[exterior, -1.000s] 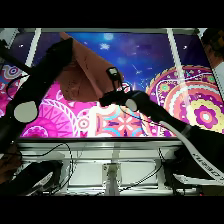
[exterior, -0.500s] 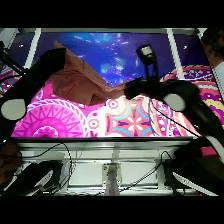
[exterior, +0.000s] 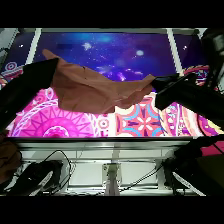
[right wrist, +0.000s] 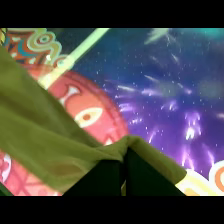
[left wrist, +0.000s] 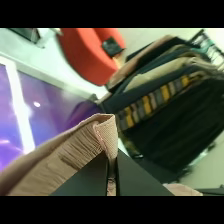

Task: Fold the clothes and pants, and hang the long-sleeved shirts on hangers.

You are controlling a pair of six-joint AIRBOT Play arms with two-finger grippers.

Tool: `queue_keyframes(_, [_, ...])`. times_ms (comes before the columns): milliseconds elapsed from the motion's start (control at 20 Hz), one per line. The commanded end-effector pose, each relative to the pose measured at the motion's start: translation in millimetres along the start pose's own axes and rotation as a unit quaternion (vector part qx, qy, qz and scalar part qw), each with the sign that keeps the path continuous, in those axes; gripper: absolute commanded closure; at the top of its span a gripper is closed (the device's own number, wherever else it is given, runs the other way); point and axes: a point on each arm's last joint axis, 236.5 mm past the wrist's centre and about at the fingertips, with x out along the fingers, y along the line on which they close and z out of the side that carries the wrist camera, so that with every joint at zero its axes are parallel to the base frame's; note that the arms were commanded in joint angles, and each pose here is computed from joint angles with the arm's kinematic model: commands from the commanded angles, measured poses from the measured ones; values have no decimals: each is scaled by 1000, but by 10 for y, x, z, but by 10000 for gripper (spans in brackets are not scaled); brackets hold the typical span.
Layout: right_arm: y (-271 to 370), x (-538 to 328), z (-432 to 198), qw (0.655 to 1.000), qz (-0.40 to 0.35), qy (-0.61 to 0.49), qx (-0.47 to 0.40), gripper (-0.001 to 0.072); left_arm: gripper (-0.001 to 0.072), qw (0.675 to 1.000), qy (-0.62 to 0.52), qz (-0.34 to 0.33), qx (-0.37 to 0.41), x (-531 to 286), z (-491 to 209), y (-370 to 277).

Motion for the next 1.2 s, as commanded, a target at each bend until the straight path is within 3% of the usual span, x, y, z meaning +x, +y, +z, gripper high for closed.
queue_keyframes(0, [-25,5,157,1000,-5,-25,-4,707,685,999,14,12,-32,4,-91,74])
queue_keyframes(350, [-215,1447,-569,995,-24,95,-12,705,683,986,83,144,-23,805,-834,1355])
queue_keyframes(550, [-301,2347,-1067,993,-27,113,-9,704,683,958,166,230,-43,1058,-1610,2220])
queue_keyframes(750, [-341,2702,-1338,993,-28,117,-9,704,683,966,108,235,-34,1363,-1580,2571])
queue_keyframes(1000, [-426,2744,-1151,996,-36,75,-7,704,669,971,66,228,-25,1473,-1452,2667])
queue_keyframes(1050, [-462,2748,-1117,997,-39,68,-6,703,624,970,65,232,-26,1468,-1445,2698])
queue_keyframes(1100, [-525,2744,-1088,997,-44,62,-4,699,473,970,64,234,-26,1463,-1439,2723])
queue_keyframes(1150, [-595,2738,-1081,997,-49,61,-1,638,157,969,62,237,-27,1453,-1417,2755])
